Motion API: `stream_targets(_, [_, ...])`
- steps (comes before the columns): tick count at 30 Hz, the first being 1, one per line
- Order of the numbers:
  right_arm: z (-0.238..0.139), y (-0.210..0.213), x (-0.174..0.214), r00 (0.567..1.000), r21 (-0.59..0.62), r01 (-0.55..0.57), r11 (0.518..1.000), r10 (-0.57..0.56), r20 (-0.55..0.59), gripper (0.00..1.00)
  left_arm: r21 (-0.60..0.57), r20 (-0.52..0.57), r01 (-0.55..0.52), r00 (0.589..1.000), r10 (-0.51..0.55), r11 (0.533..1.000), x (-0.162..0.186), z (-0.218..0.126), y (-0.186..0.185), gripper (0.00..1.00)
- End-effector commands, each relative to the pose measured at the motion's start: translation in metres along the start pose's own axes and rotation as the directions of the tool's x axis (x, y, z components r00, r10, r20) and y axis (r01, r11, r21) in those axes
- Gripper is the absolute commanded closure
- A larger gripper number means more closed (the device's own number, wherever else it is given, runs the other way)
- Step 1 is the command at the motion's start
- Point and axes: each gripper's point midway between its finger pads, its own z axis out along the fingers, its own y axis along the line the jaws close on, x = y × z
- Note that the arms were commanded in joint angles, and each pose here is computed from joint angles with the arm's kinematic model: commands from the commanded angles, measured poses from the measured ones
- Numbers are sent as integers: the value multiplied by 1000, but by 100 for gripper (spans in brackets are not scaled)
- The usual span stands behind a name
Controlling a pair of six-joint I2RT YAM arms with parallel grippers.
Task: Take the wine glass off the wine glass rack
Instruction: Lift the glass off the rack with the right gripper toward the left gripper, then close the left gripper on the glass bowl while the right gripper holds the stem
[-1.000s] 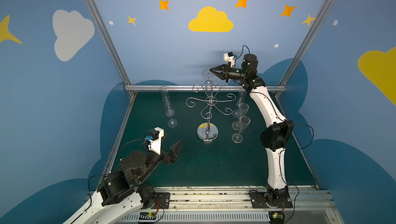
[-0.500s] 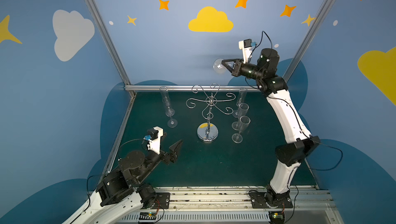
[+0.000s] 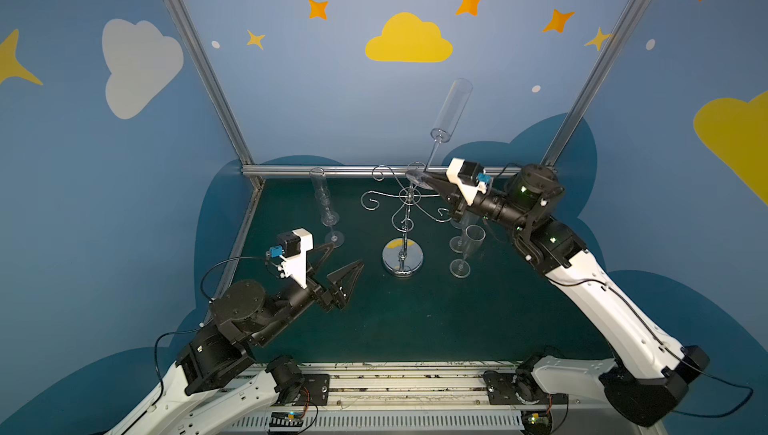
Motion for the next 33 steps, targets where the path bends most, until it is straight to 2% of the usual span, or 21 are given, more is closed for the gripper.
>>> stream_targets(1, [-17, 23, -17, 964, 2, 261, 965, -261, 52, 100, 82, 34, 47, 998, -50, 996, -18, -2, -17, 8])
stream_targets(5, [-26, 58, -11, 943, -26, 331, 943, -329, 50, 100, 113, 23, 60, 998, -62, 992, -21, 3, -25, 7])
stream_targets(15, [-28, 134, 8, 853, -81, 522, 849, -520, 46, 100, 137, -18, 34, 999, -32, 990, -25, 24, -36, 4])
stream_targets(23, [-26, 163, 16, 824, -99, 566, 819, -564, 46, 100, 132, -25, 17, 1000, -14, 991, -30, 36, -37, 2])
stream_targets(27, [-25, 179, 19, 797, -94, 603, 792, -601, 56, 100, 94, -28, 55, 998, -52, 994, -31, 43, -26, 1])
stream_targets(33, [-23, 202, 27, 782, -110, 623, 774, -621, 56, 100, 119, -45, 125, 992, -121, 985, -33, 56, -21, 1])
